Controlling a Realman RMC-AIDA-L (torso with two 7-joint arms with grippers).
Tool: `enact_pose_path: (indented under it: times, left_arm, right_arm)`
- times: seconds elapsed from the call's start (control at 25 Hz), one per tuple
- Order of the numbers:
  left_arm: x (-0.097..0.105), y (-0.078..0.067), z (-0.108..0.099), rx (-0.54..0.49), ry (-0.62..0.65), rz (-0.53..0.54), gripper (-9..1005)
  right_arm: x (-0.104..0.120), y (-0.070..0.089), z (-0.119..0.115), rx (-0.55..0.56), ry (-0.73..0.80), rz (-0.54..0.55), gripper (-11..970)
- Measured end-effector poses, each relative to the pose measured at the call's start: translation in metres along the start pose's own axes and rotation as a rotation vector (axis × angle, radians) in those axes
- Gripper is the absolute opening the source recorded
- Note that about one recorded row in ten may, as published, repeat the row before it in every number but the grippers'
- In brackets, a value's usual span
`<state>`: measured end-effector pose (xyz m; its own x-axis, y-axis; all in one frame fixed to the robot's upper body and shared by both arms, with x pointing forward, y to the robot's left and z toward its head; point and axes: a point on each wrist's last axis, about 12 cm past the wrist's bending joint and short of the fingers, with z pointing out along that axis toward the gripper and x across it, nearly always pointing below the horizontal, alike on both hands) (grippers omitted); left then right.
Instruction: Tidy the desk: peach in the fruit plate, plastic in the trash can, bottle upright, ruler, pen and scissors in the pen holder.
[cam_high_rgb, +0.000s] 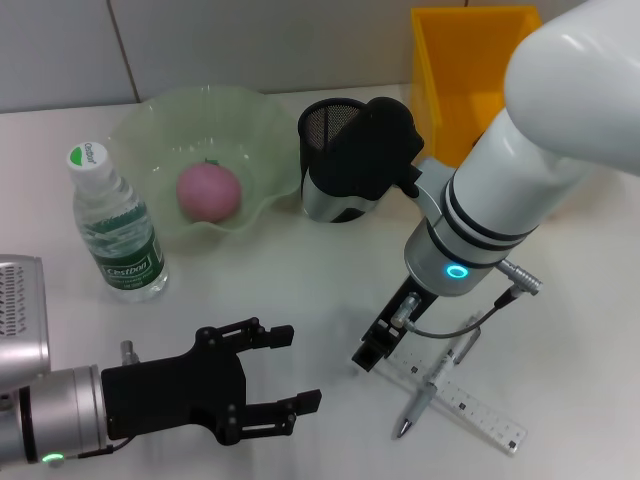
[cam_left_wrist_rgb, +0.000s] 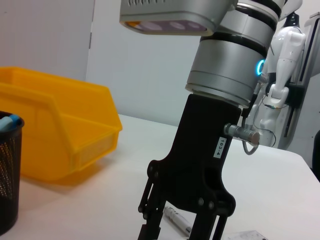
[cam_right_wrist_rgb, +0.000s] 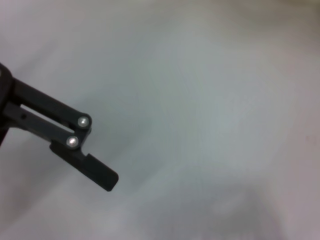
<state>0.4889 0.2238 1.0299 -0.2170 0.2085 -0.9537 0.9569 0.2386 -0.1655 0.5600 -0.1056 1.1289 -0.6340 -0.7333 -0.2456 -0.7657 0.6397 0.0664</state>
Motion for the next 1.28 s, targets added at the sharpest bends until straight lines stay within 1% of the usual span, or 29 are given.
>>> enact_pose_path:
  times: [0.56, 0.68, 0.84, 1.08, 1.16, 1.28]
  left_arm:
    - [0.002, -0.001, -0.001, -0.003, -0.002, -0.003, 803]
    - [0.002, -0.002, -0.001, -0.003, -0.003, -0.004, 803]
    - [0.002, -0.002, -0.001, -0.004, -0.005, -0.005, 803]
    - [0.001, -0.002, -0.002, -0.003, -0.007, -0.005, 803]
    - [0.000, -0.002, -0.002, -0.002, -0.014, -0.005, 803]
    - [0.000, -0.001, -0.003, -0.004, -0.019, -0.005, 803]
  right_arm:
    - [0.000, -0.001, 0.003, -0.002, 0.006, 0.013, 630]
    - [0.000, -0.001, 0.004, -0.003, 0.010, 0.014, 474]
    - [-0.001, -0.001, 0.003, -0.003, 0.005, 0.019, 380]
    - [-0.003, -0.003, -0.003, -0.006, -0.015, 0.034, 380]
    - [-0.005, -0.009, -0.012, -0.012, -0.051, 0.060, 380]
    - [-0.006, -0.015, -0.020, -0.019, -0.077, 0.076, 380]
